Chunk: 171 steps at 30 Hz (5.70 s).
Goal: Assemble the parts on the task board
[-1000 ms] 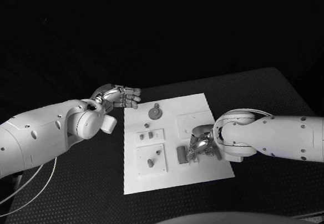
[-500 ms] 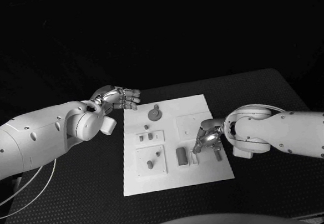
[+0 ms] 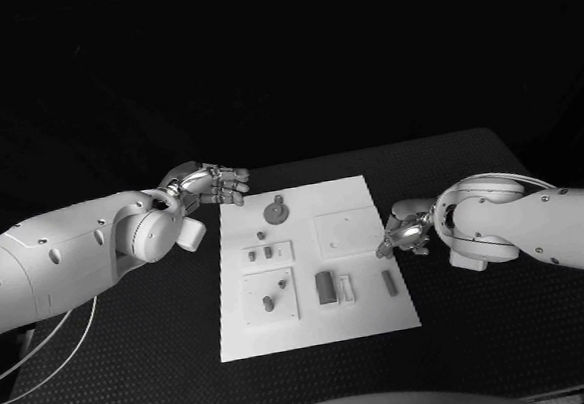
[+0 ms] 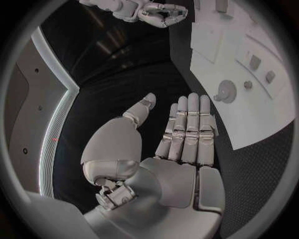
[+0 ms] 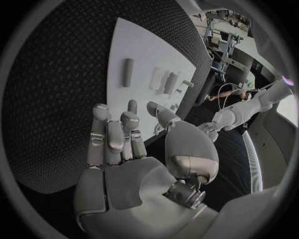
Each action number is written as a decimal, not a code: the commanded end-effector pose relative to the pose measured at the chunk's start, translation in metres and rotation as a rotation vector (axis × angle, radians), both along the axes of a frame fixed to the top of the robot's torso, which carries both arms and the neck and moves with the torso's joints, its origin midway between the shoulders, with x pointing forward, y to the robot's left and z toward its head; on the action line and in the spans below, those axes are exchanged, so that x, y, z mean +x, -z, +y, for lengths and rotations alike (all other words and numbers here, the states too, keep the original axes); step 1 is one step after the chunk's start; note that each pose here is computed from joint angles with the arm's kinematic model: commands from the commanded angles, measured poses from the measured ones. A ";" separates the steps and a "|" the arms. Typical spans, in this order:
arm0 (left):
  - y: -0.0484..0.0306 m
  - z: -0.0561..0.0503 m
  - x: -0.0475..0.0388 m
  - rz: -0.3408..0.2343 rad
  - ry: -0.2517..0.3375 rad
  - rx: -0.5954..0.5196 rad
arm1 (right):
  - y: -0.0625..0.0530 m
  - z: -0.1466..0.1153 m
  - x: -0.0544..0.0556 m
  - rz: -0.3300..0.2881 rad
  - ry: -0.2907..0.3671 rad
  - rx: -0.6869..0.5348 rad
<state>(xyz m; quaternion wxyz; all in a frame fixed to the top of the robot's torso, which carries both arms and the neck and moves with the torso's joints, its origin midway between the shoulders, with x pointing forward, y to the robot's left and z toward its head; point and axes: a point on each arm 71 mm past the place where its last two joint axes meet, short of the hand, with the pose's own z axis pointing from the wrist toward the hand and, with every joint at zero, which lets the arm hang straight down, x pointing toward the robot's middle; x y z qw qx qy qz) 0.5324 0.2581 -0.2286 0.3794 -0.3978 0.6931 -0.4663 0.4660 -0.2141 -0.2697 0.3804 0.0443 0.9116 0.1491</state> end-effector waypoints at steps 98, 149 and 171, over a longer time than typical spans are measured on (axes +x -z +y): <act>-0.0005 -0.004 -0.0014 0.005 0.023 -0.016 | 0.047 0.052 -0.027 0.097 0.036 0.124; 0.0000 -0.004 -0.0017 0.014 0.030 -0.016 | 0.057 0.076 -0.031 0.178 -0.019 0.127; 0.0001 -0.003 -0.0016 0.015 0.030 -0.015 | 0.055 0.076 -0.032 0.168 -0.025 0.182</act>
